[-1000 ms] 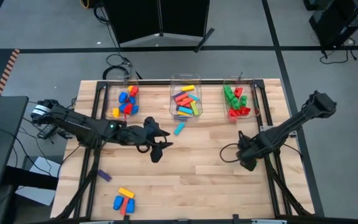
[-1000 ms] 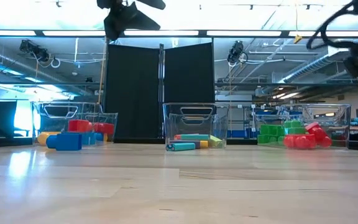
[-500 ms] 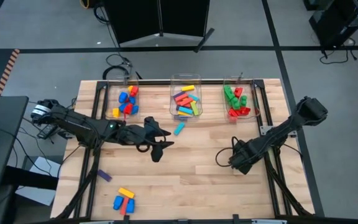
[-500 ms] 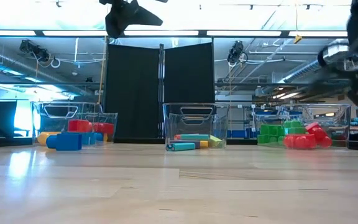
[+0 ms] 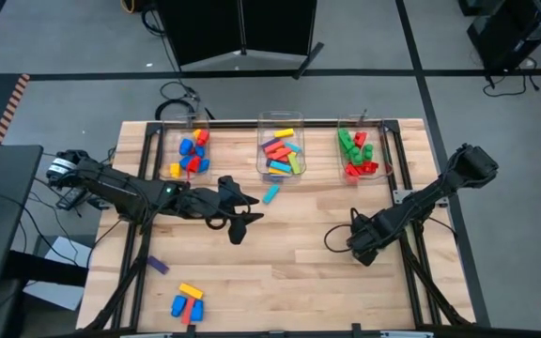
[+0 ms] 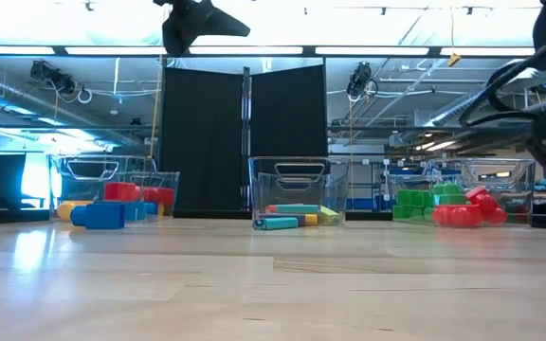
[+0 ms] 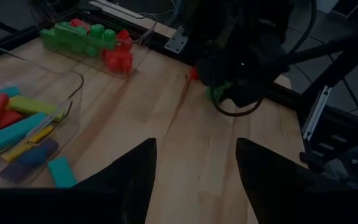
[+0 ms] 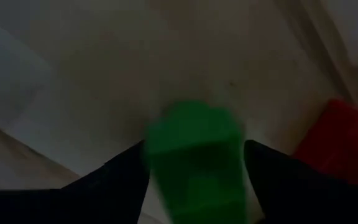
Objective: Sort blocks by size
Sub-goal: Put the green 2 stud game piece into the right transparent bin
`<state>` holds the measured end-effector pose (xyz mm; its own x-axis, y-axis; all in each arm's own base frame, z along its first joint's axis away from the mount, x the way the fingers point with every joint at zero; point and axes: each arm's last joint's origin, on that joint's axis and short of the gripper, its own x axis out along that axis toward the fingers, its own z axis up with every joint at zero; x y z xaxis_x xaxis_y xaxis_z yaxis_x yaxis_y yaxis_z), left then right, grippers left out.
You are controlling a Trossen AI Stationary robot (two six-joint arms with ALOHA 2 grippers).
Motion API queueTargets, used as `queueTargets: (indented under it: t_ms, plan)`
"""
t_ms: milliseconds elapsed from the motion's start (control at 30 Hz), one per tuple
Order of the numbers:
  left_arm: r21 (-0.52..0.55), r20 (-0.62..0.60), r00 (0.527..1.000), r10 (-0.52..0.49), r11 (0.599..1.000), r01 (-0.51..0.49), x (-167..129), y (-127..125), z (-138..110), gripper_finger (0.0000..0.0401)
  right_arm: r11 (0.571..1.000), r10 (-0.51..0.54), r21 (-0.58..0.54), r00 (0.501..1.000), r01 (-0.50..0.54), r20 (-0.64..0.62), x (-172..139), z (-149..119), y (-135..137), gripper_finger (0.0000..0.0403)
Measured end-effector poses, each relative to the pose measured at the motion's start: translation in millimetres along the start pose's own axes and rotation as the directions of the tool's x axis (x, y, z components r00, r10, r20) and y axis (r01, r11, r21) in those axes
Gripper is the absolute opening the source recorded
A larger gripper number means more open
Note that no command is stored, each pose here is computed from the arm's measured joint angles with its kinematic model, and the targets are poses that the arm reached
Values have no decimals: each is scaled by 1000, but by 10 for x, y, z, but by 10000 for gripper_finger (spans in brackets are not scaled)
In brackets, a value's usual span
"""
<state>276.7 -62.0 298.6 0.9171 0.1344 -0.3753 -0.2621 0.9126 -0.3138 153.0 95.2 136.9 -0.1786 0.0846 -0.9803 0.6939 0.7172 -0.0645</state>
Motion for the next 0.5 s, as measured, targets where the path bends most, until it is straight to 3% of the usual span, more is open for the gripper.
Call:
queueTargets:
  t_ms: [300,500]
  plan:
    - [34,1,1000,1,999,-1,-1,0,1,227,998,59,-23,998,-59,-1,32,17,43,146]
    - [185,0,1000,2,983,-2,-1,2,1,227,997,71,-32,997,-70,26,17,47,39,147]
